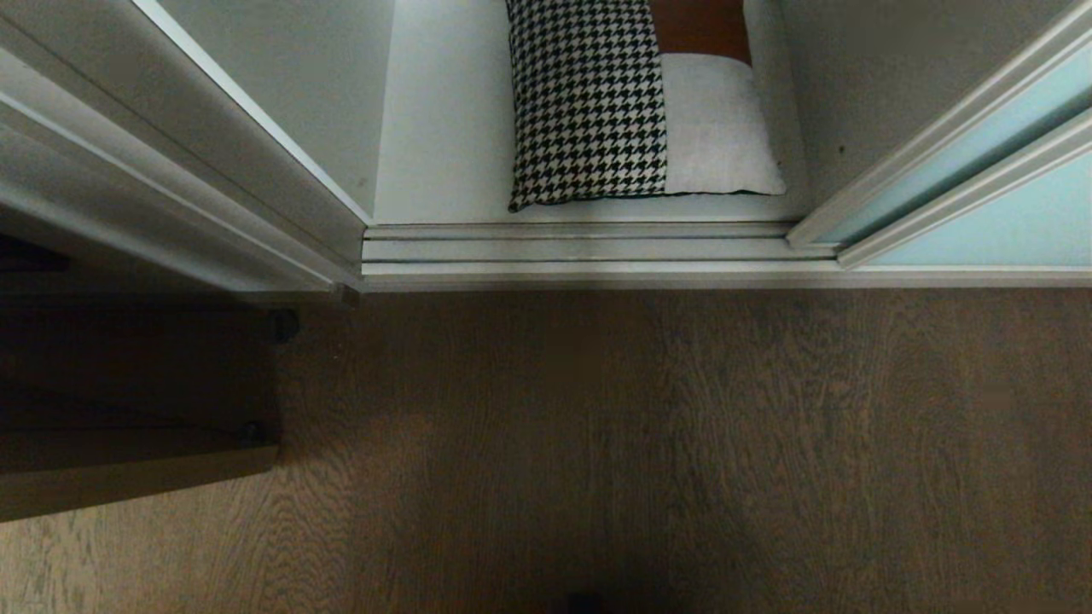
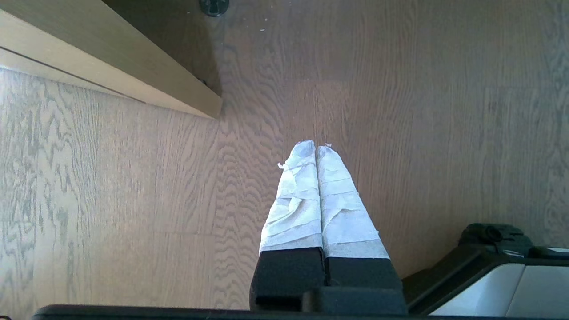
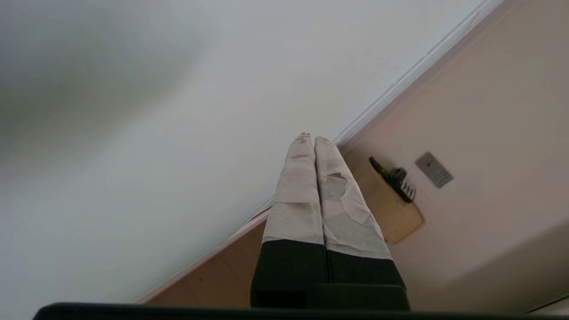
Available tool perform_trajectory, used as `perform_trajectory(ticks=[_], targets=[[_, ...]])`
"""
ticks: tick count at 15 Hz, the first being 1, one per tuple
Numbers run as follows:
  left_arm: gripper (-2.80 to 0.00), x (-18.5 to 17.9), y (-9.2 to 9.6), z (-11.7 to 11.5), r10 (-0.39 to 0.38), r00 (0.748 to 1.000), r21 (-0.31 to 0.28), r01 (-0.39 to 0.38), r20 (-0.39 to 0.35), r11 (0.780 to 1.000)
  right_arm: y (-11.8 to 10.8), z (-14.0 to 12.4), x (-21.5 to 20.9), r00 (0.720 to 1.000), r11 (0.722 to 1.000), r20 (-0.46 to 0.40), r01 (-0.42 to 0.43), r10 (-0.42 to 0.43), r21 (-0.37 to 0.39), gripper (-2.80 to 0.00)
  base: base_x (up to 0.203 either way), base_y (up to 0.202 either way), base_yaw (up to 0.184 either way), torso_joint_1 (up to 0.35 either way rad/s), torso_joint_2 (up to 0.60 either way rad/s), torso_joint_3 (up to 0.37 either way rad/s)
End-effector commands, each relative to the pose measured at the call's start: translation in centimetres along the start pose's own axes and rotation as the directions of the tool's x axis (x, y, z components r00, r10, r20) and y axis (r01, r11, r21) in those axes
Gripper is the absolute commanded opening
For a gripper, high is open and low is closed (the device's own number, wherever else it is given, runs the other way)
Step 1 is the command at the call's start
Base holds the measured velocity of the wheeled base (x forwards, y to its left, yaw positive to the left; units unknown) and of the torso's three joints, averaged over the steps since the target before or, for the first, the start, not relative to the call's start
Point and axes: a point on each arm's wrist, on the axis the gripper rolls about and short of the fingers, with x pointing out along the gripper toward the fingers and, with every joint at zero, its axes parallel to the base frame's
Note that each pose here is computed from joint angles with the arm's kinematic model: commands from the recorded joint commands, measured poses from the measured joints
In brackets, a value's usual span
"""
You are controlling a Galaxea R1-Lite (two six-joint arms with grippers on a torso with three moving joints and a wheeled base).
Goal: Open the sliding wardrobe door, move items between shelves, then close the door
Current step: Close the door
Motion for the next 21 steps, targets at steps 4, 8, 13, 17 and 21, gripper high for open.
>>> perform_trajectory(ticks=[4,8,13,17,21], targets=[[-2.80,0.0,0.0,0.0,0.001,1.000,0.000,-0.001,0.000,1.000,2.0,-3.5,4.7,0.996,0.997,-0.070,-0.057,0.060,0.043,-2.80,0.000,0.000,0.000,0.000,0.00,0.000],[-2.80,0.0,0.0,0.0,0.001,1.000,0.000,-0.001,0.000,1.000,3.2,-4.9,6.6,0.974,0.967,-0.082,-0.194,0.210,0.164,-2.80,0.000,0.000,0.000,0.000,0.00,0.000],[-2.80,0.0,0.0,0.0,0.001,1.000,0.000,-0.001,0.000,1.000,4.3,-5.7,7.3,0.932,0.911,-0.082,-0.321,0.352,0.258,-2.80,0.000,0.000,0.000,0.000,0.00,0.000],[-2.80,0.0,0.0,0.0,0.001,1.000,0.000,-0.001,0.000,1.000,6.0,-5.0,6.3,0.893,0.838,-0.066,-0.390,0.446,0.381,-2.80,0.000,0.000,0.000,0.000,0.00,0.000],[-2.80,0.0,0.0,0.0,0.000,1.000,0.000,0.000,0.000,1.000,7.6,-4.6,5.2,0.851,0.768,-0.066,-0.433,0.521,0.471,-2.80,0.000,0.000,0.000,0.000,0.00,0.000]])
